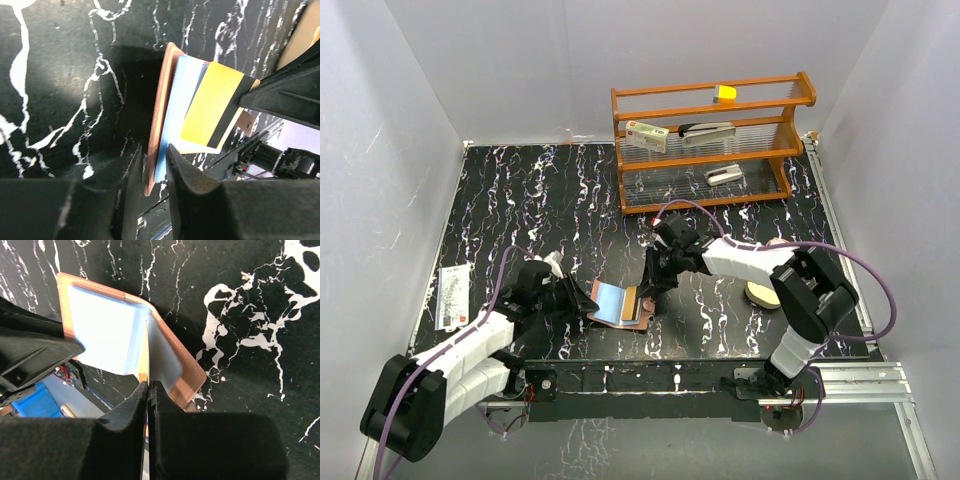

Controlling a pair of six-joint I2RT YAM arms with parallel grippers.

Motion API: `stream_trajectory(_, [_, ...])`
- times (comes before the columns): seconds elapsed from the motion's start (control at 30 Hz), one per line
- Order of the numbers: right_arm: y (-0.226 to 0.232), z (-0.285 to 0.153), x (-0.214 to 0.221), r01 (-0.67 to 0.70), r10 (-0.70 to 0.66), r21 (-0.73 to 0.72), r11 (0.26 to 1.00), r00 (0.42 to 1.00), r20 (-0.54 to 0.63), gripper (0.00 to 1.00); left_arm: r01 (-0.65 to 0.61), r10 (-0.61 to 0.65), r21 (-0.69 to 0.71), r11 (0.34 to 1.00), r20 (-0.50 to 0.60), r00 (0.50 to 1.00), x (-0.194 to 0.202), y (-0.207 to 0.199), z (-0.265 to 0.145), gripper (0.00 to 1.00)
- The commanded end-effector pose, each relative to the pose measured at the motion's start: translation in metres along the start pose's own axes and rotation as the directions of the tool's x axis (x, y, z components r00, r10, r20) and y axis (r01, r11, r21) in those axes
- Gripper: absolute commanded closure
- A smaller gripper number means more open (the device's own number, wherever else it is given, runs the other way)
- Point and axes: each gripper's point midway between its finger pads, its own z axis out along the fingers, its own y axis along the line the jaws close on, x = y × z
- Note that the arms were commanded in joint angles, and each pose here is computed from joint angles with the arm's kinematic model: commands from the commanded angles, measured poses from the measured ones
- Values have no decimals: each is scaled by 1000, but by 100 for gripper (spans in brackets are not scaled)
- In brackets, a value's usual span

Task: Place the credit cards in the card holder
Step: Insert the credit card into the card holder.

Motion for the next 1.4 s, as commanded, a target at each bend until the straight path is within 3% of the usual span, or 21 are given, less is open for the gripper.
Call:
stream_trajectory(0.0, [5, 2, -12, 55, -54, -15, 998, 998, 29, 100, -72, 74, -80, 994, 19, 997, -7, 8, -9, 75])
stream_trajectory(0.23, [-16, 5, -12, 52, -53, 40, 998, 998, 14, 100, -68, 71, -120, 990, 20, 997, -8, 15, -9, 76])
stream_trajectory(0.4, [-21, 4, -12, 58, -58, 37, 998, 998, 9, 100, -71, 72, -108, 992, 0, 997, -5, 14, -6, 100])
stream_trajectory(0.73, [8, 2, -9, 39, -37, -142, 989, 999, 11, 100, -62, 60, -108, 992, -20, 998, 0, 18, -3, 100])
stream_trajectory(1.37, [2, 21, -8, -33, 33, -163, 986, 999, -3, 100, -44, 40, -109, 993, -34, 999, 5, 22, -1, 100])
